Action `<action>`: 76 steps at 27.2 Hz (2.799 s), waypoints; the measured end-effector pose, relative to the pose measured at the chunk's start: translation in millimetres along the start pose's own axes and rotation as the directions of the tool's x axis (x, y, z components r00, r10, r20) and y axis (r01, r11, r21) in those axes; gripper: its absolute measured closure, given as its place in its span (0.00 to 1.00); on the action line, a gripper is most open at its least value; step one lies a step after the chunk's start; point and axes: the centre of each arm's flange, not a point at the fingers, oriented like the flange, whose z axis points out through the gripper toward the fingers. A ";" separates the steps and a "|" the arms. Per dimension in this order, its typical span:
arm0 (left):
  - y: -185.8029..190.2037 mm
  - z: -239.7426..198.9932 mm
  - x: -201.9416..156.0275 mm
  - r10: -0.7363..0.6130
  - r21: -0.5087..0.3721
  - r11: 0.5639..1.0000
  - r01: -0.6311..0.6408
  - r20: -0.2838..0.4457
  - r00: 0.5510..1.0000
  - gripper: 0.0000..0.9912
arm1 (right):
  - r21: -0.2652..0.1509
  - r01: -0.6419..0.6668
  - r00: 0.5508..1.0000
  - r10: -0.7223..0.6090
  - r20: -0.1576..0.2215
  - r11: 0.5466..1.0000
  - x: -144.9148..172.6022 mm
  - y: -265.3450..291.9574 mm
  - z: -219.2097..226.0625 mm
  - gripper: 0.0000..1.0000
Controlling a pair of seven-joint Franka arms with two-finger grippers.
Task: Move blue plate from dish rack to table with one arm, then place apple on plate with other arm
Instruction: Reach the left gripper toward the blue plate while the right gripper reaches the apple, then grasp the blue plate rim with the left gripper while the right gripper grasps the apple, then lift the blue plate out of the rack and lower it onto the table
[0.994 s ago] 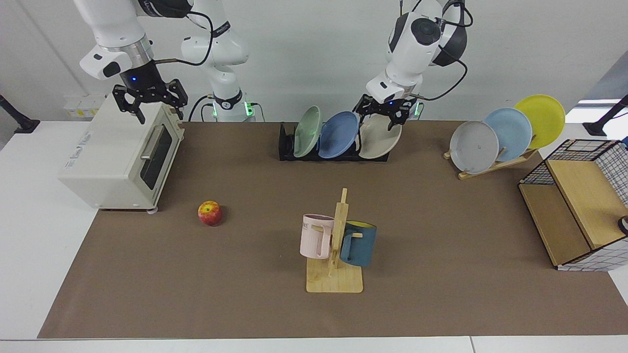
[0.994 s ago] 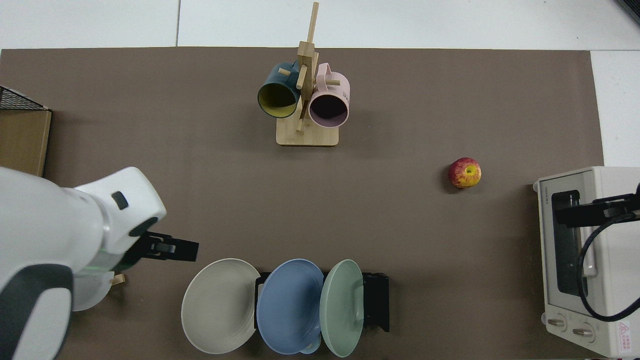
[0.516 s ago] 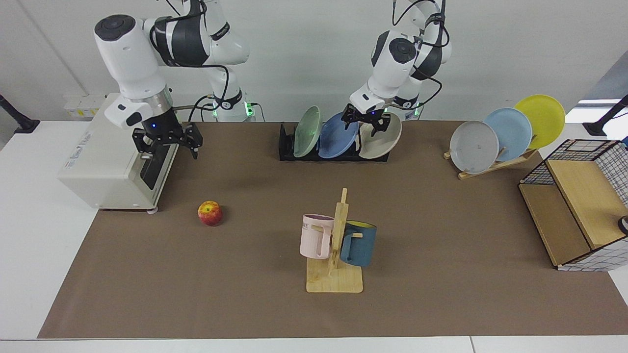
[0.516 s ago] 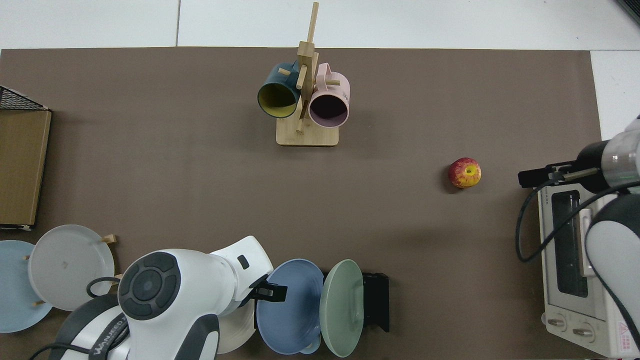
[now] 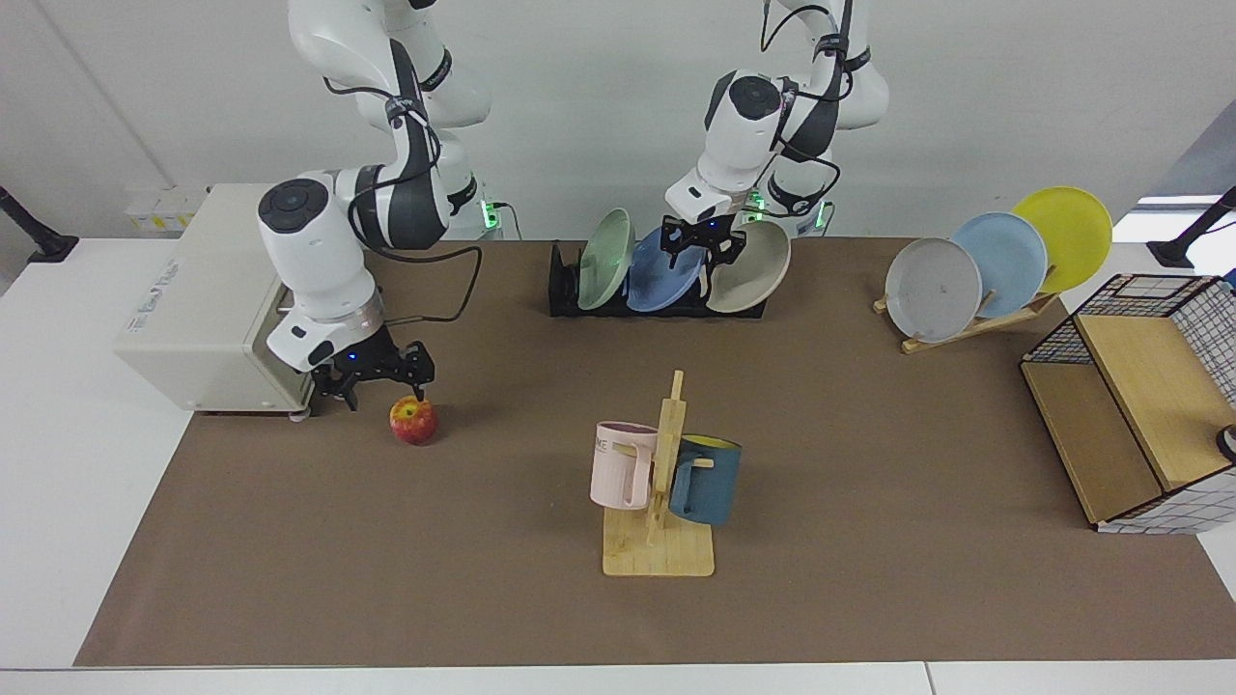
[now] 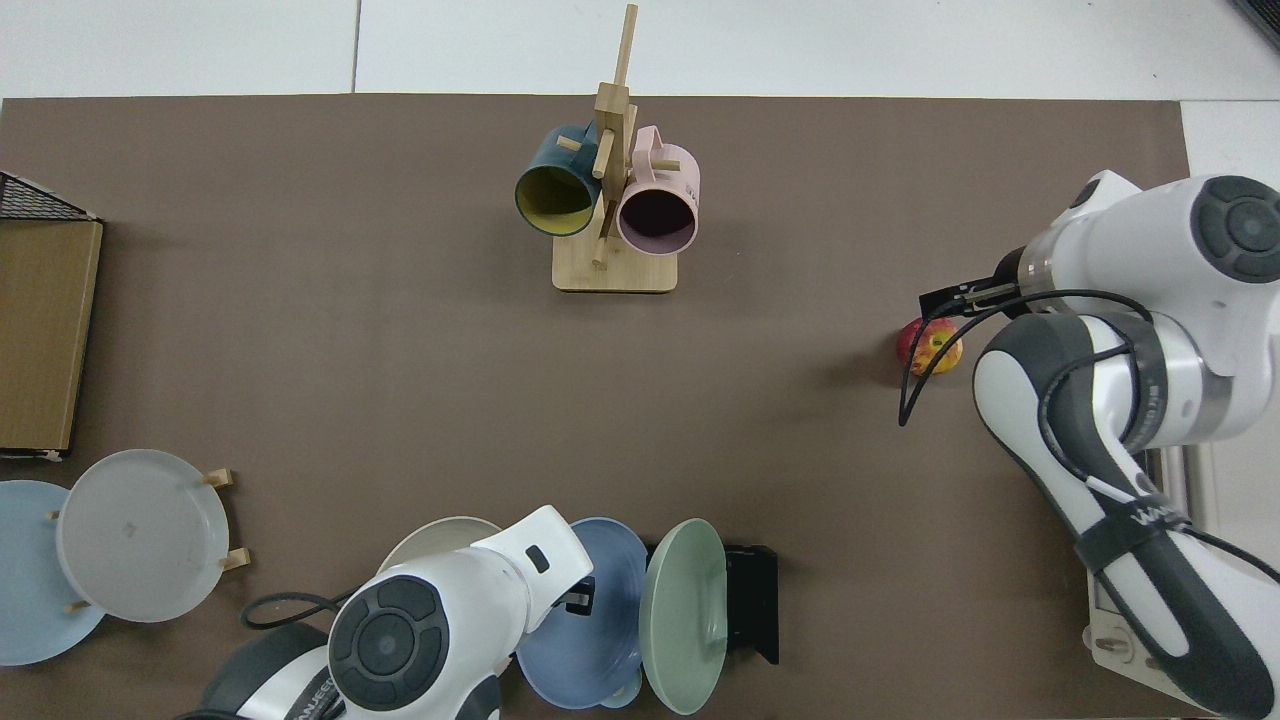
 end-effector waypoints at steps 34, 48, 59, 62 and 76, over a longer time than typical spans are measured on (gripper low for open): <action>-86.9 -86.4 61.3 -0.073 -0.068 0.995 0.069 -0.055 0.996 0.89 | 0.011 -0.010 0.996 0.009 0.090 1.000 -17.8 -3.0 99.3 0.00; -151.1 -21.3 143.2 -0.267 -0.244 0.942 0.229 -0.138 0.954 0.89 | 0.011 -0.013 0.995 0.012 0.094 1.000 -19.3 -1.3 100.9 0.01; -156.3 24.4 155.7 -0.123 -0.249 0.965 0.084 -0.142 0.982 0.89 | 0.012 -0.015 0.995 0.014 0.100 1.000 -21.7 -0.3 103.1 0.28; -156.9 29.2 158.2 -0.104 -0.262 0.963 0.064 -0.143 0.984 0.89 | 0.012 -0.015 0.995 0.014 0.100 1.000 -21.7 -0.3 103.1 0.28; -115.5 51.0 155.6 -0.073 -0.332 0.943 0.028 -0.124 0.990 0.71 | 0.008 -0.004 1.000 0.004 0.019 1.000 1.1 -5.1 60.7 0.28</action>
